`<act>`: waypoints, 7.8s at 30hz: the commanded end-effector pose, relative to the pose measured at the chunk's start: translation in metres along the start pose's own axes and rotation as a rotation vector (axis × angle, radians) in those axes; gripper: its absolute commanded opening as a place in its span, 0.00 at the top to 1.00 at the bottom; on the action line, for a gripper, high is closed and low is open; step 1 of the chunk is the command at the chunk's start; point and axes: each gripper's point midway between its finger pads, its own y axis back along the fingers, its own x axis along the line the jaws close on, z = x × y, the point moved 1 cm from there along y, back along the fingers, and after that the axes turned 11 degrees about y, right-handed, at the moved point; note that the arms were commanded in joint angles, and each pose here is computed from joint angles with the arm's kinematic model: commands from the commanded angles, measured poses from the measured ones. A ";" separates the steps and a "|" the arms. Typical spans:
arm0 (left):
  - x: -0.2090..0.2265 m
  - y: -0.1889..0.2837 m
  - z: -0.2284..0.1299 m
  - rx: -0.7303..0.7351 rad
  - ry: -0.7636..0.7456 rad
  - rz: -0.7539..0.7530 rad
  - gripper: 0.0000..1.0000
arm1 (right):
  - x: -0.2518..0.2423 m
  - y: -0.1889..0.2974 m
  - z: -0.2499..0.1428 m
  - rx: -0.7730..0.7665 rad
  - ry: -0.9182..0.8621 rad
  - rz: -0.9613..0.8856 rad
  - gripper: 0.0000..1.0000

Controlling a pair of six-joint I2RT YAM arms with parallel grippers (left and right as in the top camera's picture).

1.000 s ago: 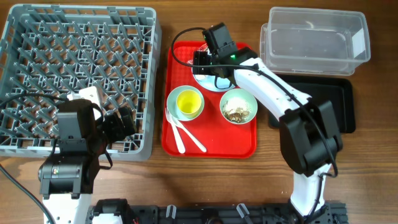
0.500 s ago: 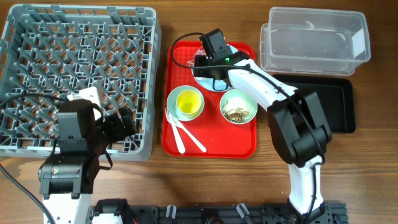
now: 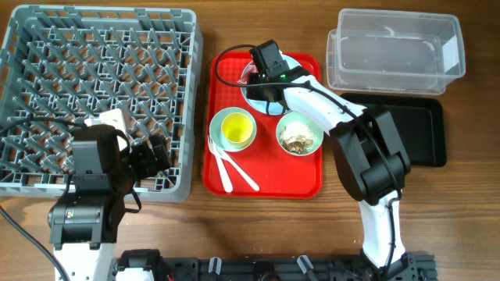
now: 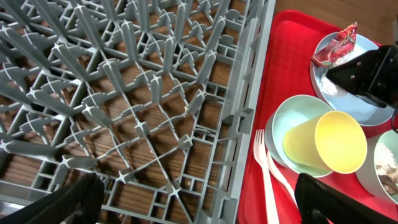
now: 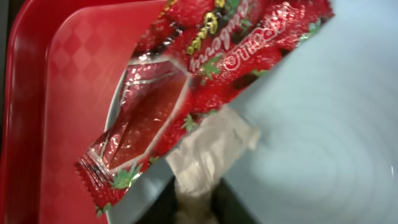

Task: Sort waste into correct bins and load items into the dishwasher rack
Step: 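Carry the tissue with the right gripper and drop it in the clear bin, then return the right gripper to the plate and grasp the red candy wrapper, then carry the wrapper with the right gripper and drop it in the clear bin, then grasp the rim of the green bowl with the right gripper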

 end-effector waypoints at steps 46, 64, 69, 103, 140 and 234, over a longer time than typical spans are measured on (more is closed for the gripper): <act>-0.001 0.008 0.009 -0.034 0.014 -0.003 0.00 | -0.064 0.155 0.103 -0.317 0.122 0.026 0.20; -0.001 0.008 0.008 -0.030 0.014 -0.003 0.00 | 0.012 0.030 0.026 -0.111 -0.016 -0.041 0.15; -0.002 0.008 0.008 -0.028 0.014 -0.008 0.00 | 0.008 0.004 0.016 -0.095 -0.079 -0.049 0.16; 0.000 0.007 0.004 -0.014 0.014 0.000 0.00 | -0.008 -0.017 0.019 -0.155 -0.191 -0.133 0.41; -0.001 0.007 0.005 -0.019 0.014 -0.002 0.00 | -0.195 0.203 0.090 -0.289 -0.096 -0.315 0.96; -0.001 0.007 0.005 -0.017 0.014 -0.002 0.00 | -0.011 0.085 -0.151 0.269 0.203 0.045 0.89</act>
